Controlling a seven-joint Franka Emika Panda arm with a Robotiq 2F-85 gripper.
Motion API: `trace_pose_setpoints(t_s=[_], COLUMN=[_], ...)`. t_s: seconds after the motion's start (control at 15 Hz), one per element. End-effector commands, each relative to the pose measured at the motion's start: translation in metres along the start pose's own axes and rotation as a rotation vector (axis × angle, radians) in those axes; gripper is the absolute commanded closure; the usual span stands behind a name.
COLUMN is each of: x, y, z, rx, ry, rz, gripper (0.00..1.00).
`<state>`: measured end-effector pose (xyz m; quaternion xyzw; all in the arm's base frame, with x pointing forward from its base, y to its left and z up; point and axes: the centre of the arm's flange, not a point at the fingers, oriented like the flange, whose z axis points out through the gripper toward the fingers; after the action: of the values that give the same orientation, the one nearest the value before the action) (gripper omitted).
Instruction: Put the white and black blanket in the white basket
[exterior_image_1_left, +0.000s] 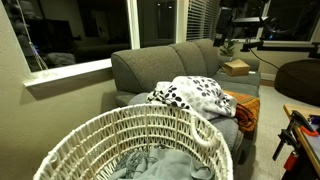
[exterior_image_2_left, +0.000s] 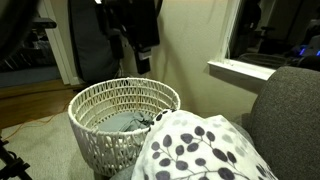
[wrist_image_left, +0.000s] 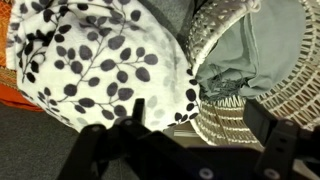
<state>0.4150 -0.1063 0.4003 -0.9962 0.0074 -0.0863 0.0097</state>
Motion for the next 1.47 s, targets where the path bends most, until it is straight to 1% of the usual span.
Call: trace_pose_setpoints(t_s=[0.0, 0.27, 0.53, 1.07, 1.4], x=[0.035, 0.060, 0.075, 0.085, 0.086], y=[0.011, 0.021, 0.028, 0.038, 0.031], z=[0.015, 0.033, 0.054, 0.078, 0.091], rx=[-0.051, -0.061, -0.066, -0.077, -0.083], ry=[0.004, -0.013, -0.041, -0.074, -0.092], rz=[-0.023, -0.028, -0.028, -0.002, 0.027], gripper=[0.00, 0.00, 0.00, 0.00, 0.00])
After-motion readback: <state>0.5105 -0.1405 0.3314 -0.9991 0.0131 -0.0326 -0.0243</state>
